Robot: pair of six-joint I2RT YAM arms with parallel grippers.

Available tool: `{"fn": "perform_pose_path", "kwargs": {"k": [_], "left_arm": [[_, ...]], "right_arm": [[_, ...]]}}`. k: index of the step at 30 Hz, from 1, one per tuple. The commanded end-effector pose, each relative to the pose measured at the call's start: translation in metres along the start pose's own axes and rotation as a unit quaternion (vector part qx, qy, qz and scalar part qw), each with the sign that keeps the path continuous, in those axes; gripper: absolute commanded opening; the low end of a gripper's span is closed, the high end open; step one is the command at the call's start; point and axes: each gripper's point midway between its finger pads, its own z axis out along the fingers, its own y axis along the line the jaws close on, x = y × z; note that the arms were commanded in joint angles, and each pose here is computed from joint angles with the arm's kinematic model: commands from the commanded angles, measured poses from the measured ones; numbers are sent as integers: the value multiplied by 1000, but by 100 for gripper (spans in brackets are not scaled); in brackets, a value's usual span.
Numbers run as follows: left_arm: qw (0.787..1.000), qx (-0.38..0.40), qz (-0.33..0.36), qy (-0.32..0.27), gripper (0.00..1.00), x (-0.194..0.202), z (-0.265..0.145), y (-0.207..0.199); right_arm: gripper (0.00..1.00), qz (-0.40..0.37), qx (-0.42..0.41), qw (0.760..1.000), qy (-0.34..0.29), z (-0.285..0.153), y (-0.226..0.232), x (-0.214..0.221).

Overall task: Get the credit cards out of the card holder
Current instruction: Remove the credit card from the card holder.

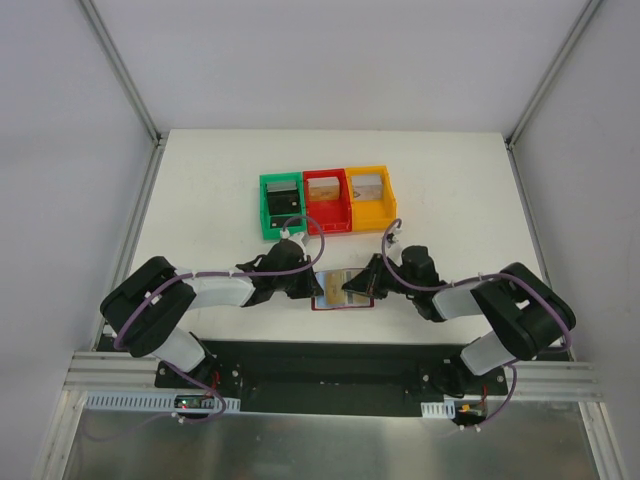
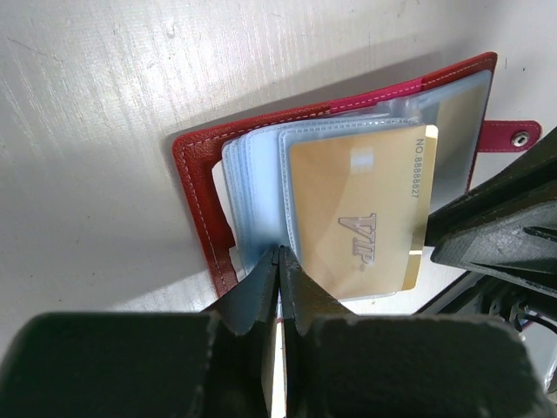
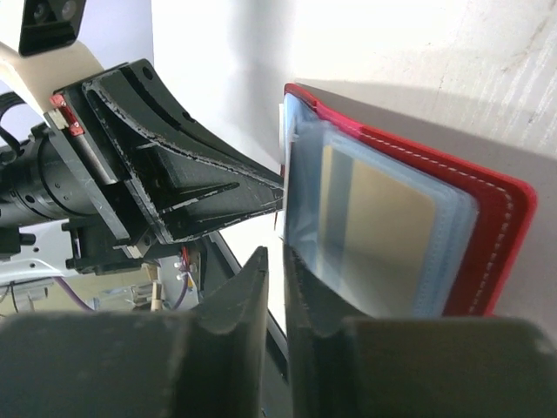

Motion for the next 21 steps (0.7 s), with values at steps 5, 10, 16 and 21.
{"fn": "perform_pose_path", "kwargs": {"k": [5,10,16,21], "left_arm": [[998,-64,3,22,0,16,-1,35],[998,-54,4,24,0,14,1,29],[999,-45,4,30,0,15,5,24],[999,-40,5,30,0,14,6,22]], "right_arm": [[28,-19,-47,999,3,4,26,-9],[28,-19,-50,999,8,6,28,-9],[30,-15,-48,999,17,10,27,-6],[33,-12,-45,999,23,13,24,-3]]}}
